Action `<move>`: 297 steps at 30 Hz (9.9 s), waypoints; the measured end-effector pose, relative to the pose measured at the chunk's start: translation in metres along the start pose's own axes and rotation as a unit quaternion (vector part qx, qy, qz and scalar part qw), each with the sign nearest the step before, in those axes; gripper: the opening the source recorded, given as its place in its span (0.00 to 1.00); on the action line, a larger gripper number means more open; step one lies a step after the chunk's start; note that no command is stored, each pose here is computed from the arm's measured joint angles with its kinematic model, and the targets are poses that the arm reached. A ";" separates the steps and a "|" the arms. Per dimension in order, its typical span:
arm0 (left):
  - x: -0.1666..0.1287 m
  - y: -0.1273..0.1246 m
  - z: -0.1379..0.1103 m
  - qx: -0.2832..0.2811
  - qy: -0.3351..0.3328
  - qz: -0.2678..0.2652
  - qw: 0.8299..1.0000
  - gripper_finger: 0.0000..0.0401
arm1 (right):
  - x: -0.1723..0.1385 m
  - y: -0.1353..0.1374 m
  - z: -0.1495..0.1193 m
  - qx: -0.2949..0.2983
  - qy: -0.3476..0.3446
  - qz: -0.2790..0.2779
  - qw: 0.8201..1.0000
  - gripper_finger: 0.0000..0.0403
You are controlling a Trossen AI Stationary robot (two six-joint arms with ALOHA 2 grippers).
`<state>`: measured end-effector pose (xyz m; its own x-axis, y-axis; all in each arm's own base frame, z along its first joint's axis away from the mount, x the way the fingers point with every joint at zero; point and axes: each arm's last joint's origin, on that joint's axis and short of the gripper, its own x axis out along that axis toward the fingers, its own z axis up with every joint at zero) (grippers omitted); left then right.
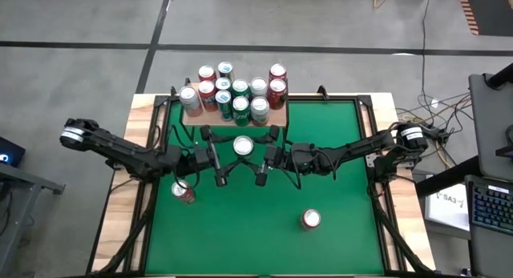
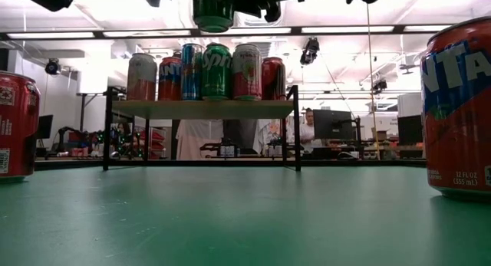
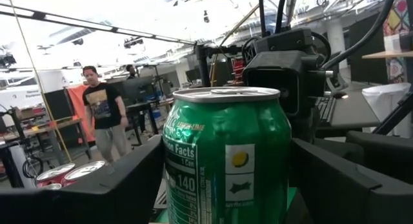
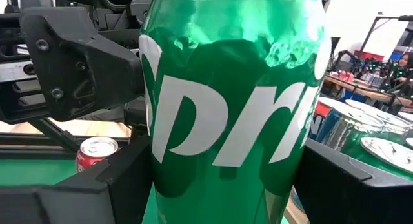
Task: Place canned beverage on shelf
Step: Put the green can on the shelf
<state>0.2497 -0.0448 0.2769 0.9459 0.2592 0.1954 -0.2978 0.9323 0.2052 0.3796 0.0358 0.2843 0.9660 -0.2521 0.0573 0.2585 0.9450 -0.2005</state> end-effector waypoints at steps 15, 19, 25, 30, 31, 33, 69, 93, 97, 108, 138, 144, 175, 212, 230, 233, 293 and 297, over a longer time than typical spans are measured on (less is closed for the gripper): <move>-0.005 0.000 -0.007 -0.005 0.061 -0.005 0.998 0.88 | 0.000 0.000 -0.003 -0.009 0.011 -0.009 1.000 0.72; -0.009 0.001 -0.011 0.015 0.099 -0.012 0.995 0.95 | 0.001 0.001 -0.006 -0.010 0.025 -0.009 1.000 0.72; -0.007 0.001 -0.010 0.011 0.080 0.000 0.997 0.84 | 0.001 0.001 -0.008 -0.011 0.030 -0.016 0.999 0.72; -0.003 0.002 -0.012 0.007 0.073 0.012 0.997 0.79 | 0.002 0.001 -0.009 -0.008 0.029 -0.021 0.999 0.72; -0.003 0.003 -0.013 0.004 0.075 0.014 0.997 0.79 | 0.002 0.001 -0.009 -0.007 0.029 -0.021 0.999 0.72; -0.002 0.003 -0.014 -0.003 0.074 0.016 0.997 0.78 | 0.002 0.001 -0.009 -0.006 0.029 -0.021 0.999 0.72; 0.002 0.008 -0.004 -0.040 0.029 0.012 0.999 0.79 | 0.003 0.002 -0.007 -0.008 0.020 -0.016 1.000 0.72; -0.008 0.012 0.003 -0.035 0.044 0.007 0.998 0.69 | 0.002 0.002 -0.009 0.040 0.028 -0.017 0.999 0.85; -0.014 0.017 0.008 -0.033 0.051 0.006 0.998 0.69 | 0.000 0.000 -0.006 0.037 0.035 -0.020 0.999 0.85; -0.037 0.020 -0.023 -0.024 0.110 0.013 0.994 0.69 | -0.013 -0.009 0.014 0.051 0.058 -0.041 0.996 0.86; -0.011 0.007 -0.024 -0.020 0.068 0.037 0.997 0.69 | 0.020 -0.003 0.015 0.058 0.081 -0.039 0.994 0.83; -0.010 0.007 -0.025 -0.019 0.069 0.038 0.997 0.72 | 0.021 -0.006 0.015 0.056 0.082 -0.041 0.994 0.74; -0.058 0.032 -0.019 0.078 0.140 -0.023 0.987 0.85 | 0.042 -0.024 0.022 0.158 0.111 -0.143 0.971 0.74; -0.035 0.016 -0.099 0.014 0.095 0.066 0.993 0.13 | 0.076 -0.035 -0.004 0.177 0.162 -0.280 0.930 0.74; -0.023 0.024 -0.125 0.012 0.091 0.107 0.990 0.12 | 0.083 -0.046 -0.010 0.189 0.153 -0.294 0.924 0.74; -0.021 0.027 -0.128 0.010 0.086 0.115 0.990 0.12 | 0.083 -0.048 -0.010 0.189 0.153 -0.295 0.924 0.74; 0.008 0.036 -0.138 0.030 0.088 0.150 0.984 0.12 | 0.085 -0.062 -0.014 0.170 0.163 -0.307 0.922 0.81; 0.008 0.037 -0.138 0.030 0.089 0.153 0.984 0.12 | 0.086 -0.062 -0.014 0.165 0.161 -0.305 0.924 0.81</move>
<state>0.2646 0.0264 0.1538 0.8165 0.5706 0.0877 -0.5745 0.7882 0.2205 0.4465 -0.0472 0.2884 0.6061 -0.7573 -0.2432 0.7910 0.6059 0.0847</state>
